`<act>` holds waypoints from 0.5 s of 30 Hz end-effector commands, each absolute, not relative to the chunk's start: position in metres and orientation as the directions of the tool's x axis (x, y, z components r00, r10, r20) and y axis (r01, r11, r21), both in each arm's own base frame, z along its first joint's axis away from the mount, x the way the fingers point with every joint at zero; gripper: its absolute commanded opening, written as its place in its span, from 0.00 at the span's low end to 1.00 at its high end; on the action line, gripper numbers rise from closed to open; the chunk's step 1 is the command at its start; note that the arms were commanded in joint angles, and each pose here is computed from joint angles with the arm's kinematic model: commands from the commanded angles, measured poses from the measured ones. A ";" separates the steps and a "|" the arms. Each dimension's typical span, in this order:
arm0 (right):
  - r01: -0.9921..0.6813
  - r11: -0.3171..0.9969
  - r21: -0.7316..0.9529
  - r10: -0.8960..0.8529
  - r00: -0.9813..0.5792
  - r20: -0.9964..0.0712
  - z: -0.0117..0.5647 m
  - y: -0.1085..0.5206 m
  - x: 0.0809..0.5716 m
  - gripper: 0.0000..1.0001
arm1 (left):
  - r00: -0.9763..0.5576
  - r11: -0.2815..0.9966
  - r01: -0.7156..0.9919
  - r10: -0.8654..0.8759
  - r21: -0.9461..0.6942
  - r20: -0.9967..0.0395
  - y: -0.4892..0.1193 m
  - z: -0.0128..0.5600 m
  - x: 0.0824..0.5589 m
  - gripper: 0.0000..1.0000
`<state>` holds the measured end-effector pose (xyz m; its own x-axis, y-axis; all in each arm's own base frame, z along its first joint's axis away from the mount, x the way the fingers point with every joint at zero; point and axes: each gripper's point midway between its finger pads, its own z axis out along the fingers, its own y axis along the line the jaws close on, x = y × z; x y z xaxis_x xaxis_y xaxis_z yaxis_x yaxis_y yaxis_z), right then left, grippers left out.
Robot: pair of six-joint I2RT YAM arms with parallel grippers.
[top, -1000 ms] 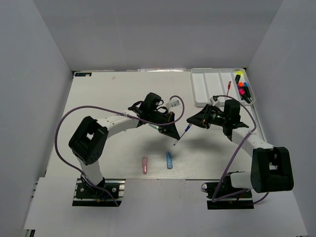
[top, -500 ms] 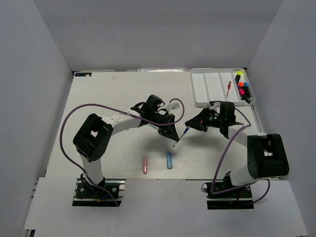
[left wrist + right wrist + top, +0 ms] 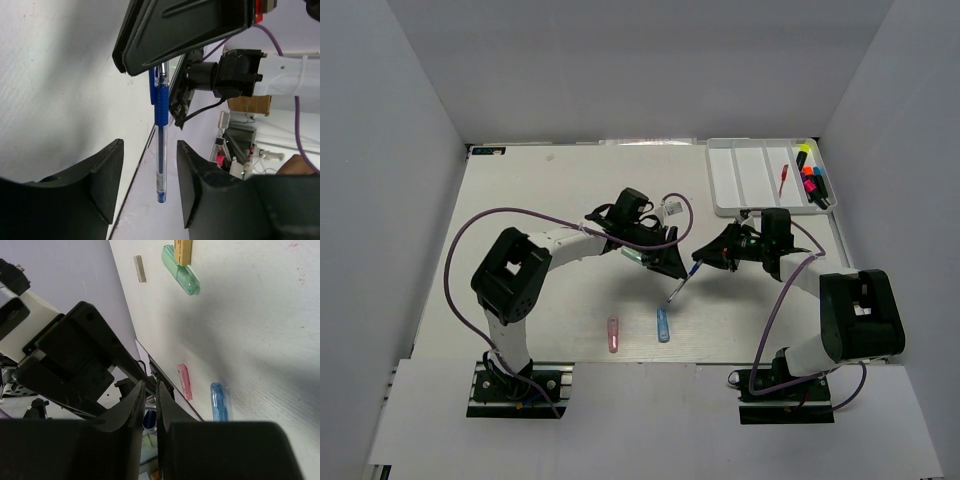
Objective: Sort the stationery into containers
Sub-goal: Cap the pen
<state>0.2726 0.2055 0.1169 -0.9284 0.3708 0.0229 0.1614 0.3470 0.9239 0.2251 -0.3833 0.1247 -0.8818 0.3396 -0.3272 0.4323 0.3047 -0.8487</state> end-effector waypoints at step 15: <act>0.048 0.338 0.940 0.362 -0.928 -0.083 0.149 0.203 0.289 0.00 | -0.844 0.320 0.528 0.299 -0.787 -0.445 -0.349 0.148 0.210 0.94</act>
